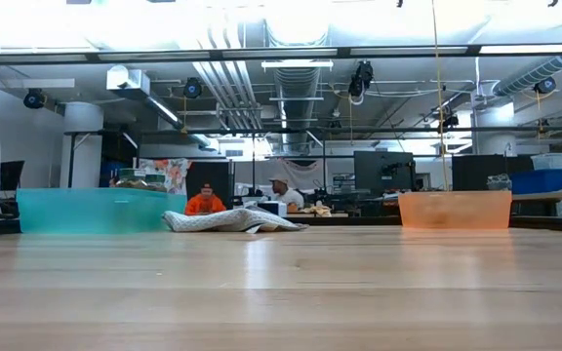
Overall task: Sort spices by type
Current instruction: Put the red seasoning can into the white bin
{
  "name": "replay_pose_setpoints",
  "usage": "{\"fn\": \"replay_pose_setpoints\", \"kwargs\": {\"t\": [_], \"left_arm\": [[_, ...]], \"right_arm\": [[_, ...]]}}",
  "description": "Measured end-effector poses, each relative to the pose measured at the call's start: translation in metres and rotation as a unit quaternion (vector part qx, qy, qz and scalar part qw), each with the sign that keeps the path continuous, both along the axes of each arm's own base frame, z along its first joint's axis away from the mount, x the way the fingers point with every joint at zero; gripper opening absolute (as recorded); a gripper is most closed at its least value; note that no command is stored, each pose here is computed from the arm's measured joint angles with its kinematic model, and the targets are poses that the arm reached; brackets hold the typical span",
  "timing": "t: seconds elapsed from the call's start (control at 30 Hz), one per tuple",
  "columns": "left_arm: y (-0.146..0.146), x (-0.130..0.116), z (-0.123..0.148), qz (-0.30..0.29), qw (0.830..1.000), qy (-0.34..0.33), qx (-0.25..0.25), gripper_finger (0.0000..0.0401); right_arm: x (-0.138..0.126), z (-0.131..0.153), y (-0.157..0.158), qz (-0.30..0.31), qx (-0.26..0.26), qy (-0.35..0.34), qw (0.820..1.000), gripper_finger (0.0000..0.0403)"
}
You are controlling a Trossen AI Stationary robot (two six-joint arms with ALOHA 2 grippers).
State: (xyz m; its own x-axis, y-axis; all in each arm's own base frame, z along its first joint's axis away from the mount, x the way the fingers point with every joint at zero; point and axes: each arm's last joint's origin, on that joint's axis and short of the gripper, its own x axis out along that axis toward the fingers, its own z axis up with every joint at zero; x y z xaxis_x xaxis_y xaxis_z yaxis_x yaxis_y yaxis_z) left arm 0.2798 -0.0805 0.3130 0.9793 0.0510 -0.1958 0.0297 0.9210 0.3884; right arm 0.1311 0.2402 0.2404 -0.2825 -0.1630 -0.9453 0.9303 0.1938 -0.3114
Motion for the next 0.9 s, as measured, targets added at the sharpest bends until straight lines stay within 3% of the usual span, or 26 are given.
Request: {"fn": "replay_pose_setpoints", "kwargs": {"t": [0.5,0.73,0.9], "left_arm": [[0.0,0.0,-0.001,0.0,1.0,0.008,0.001,0.0],[0.0,0.0,-0.002,0.0,1.0,0.009,0.001,0.0],[0.0,0.0,-0.002,0.0,1.0,0.009,0.001,0.0]], "right_arm": [[-0.004,-0.04,-0.003,0.003,0.017,-0.01,1.0,0.0198],[-0.005,-0.041,-0.004,0.003,0.014,-0.009,1.0,0.0198],[-0.007,-0.04,-0.004,-0.008,0.025,0.019,0.999,0.0289]]}}
